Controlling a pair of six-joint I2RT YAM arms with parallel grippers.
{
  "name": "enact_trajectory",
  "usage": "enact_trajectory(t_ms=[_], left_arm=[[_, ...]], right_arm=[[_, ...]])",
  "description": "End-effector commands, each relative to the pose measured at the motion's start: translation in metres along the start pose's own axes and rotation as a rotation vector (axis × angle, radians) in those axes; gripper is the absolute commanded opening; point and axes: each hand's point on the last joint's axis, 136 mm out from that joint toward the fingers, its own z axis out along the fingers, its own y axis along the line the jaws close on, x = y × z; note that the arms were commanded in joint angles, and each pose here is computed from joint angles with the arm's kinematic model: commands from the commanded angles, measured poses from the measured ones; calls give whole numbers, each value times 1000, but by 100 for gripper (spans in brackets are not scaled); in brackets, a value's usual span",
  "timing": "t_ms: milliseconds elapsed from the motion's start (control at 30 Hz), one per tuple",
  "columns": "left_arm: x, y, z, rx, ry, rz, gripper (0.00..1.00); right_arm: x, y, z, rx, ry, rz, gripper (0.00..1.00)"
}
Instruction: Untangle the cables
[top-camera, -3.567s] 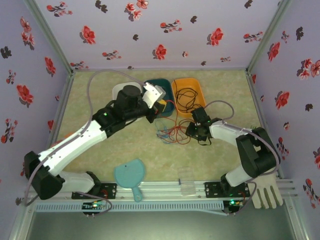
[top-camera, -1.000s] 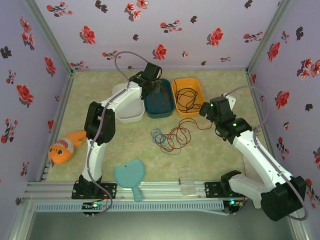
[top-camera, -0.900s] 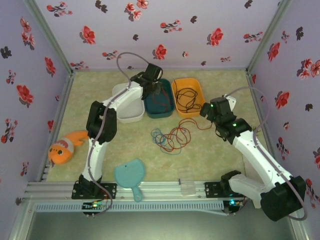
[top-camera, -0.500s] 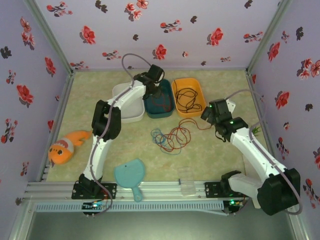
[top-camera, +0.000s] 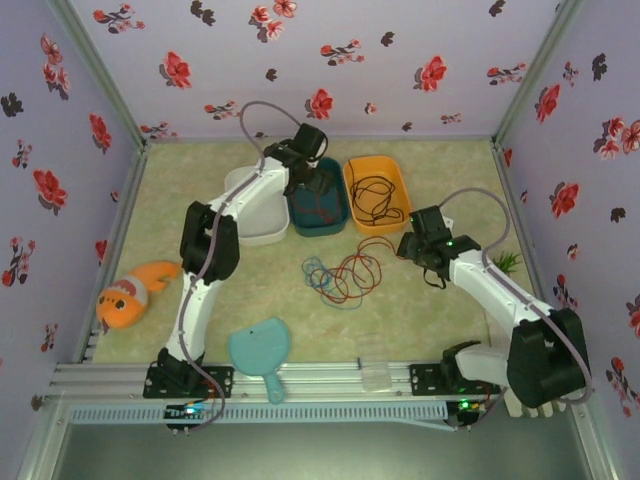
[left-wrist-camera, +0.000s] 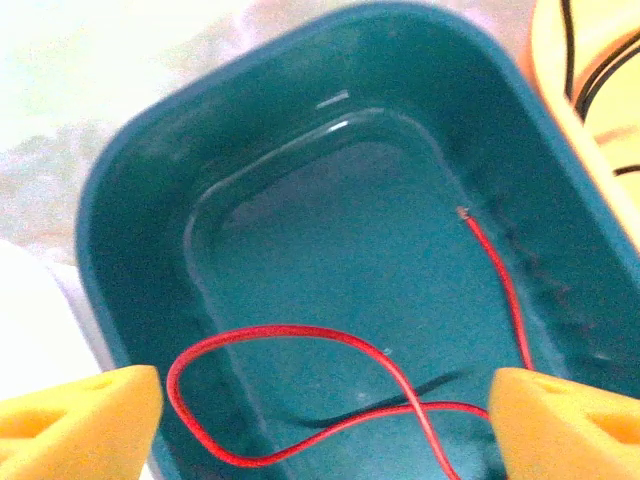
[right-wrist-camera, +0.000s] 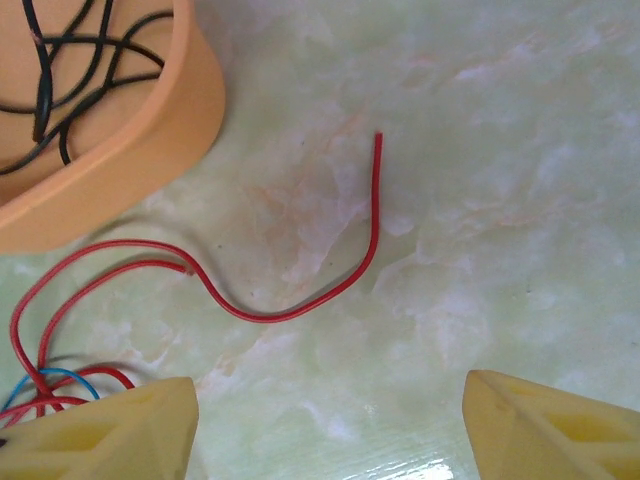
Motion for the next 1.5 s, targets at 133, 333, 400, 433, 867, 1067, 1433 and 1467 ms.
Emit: enact_trajectory(t_ms=[133,333,400,433,867,1067,1433,1467], left_arm=[[-25,6,-52,0,-104,-14,100],[-25,4,-63,11,-126,-18,100],[-22,4,-64,13,-124,-23,100],[-20,4,-63,14,-122,-25,100],[-8,6,-56,18,-95,-43,100],[-7,3,-55,38,-95,-51,100],[-5,3,-53,41,-88,-52,100],[-4,4,-52,41,-86,-52,100]], right_arm=[[9,12,15,-44,46,-35,69],[14,23,24,-40,61,-101,68],[14,27,27,-28,61,-137,68],[13,28,29,-16,60,-156,68],[15,44,63,66,113,-300,51],[14,46,78,84,130,-325,46],[20,50,96,53,176,-312,35],[22,50,97,49,179,-307,34]])
